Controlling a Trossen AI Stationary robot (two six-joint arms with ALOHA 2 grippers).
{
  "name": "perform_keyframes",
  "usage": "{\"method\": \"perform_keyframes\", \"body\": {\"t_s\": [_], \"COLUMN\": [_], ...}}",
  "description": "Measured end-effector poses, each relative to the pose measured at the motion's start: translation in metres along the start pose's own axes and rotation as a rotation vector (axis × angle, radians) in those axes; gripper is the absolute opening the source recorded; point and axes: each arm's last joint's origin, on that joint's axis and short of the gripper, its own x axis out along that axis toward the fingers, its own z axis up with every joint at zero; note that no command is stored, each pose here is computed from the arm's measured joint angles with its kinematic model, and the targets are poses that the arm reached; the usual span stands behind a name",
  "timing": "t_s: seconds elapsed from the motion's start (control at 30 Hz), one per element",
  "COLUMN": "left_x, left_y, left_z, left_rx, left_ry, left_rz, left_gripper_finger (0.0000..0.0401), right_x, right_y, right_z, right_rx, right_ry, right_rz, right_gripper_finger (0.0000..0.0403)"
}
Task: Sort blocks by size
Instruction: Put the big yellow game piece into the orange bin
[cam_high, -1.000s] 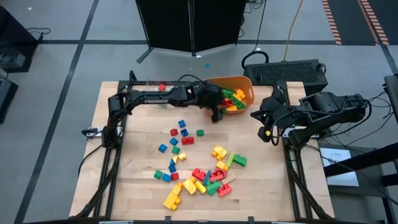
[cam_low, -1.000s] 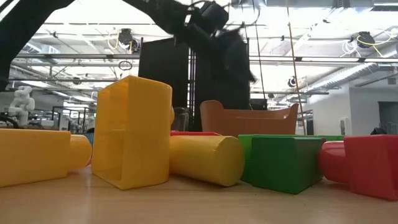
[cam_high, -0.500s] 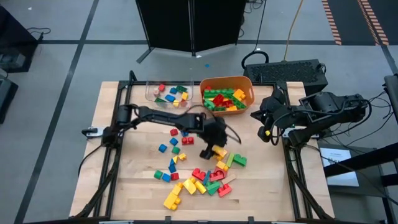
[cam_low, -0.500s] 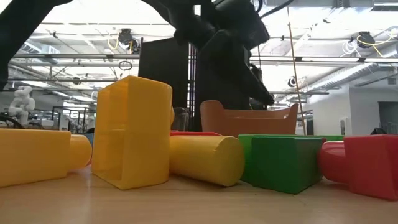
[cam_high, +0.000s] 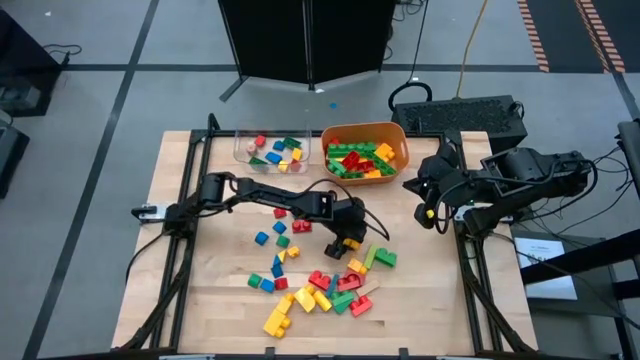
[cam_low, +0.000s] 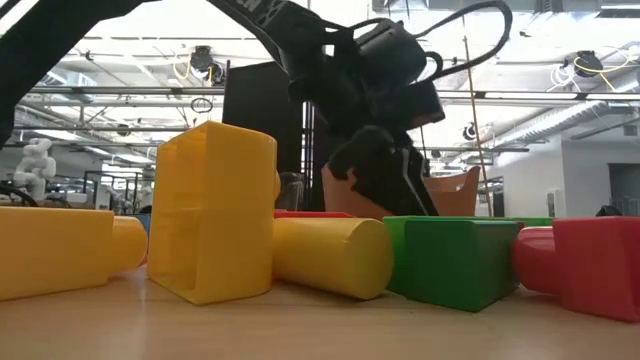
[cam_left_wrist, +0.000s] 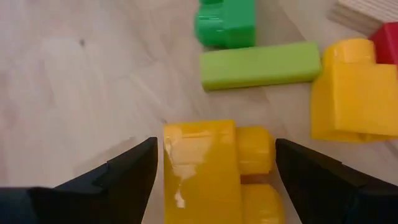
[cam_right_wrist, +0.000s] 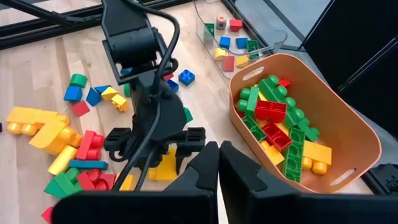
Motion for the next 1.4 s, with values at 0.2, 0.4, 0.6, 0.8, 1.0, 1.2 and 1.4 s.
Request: {"method": "perform_keyframes", "body": {"t_s": [0.2,0.4,0.6,0.8,1.0,1.2,1.4], "left_x": [0.005,0.016,0.019,0.014,-0.011,-0.056,-0.092], "left_y": [0.001,-0.001,-0.002,0.000,0.003,0.031,0.087], "left_z": [-0.005,-0.015,-0.016,-0.010,0.003,0.028,0.028], "left_rx": [-0.079,-0.168,-0.204,-0.299,-0.326,-0.335,-0.372], "left_ry": [0.013,0.071,0.082,0.071,0.048,-0.052,-0.156], "left_rz": [0.002,-0.027,-0.029,-0.003,0.069,0.253,0.557], "left_gripper_finger": [0.0322,0.0322,0.0301,0.0259,0.0259,0.0259,0.0259], "right_x": [0.000,0.000,0.000,0.000,0.000,0.000,0.000], "right_y": [0.000,0.000,0.000,0.000,0.000,-0.001,-0.001], "right_z": [0.000,0.000,-0.001,-0.001,-0.001,-0.001,0.000], "right_rx": [-0.001,-0.002,0.000,-0.001,-0.006,-0.019,-0.026], "right_ry": [0.001,0.004,0.005,0.005,0.005,0.003,-0.003], "right_rz": [-0.001,-0.003,-0.004,-0.005,-0.005,-0.008,-0.017], "right_gripper_finger": [0.0009,0.0009,0.0009,0.0009,0.0009,0.0009,0.0009]}}
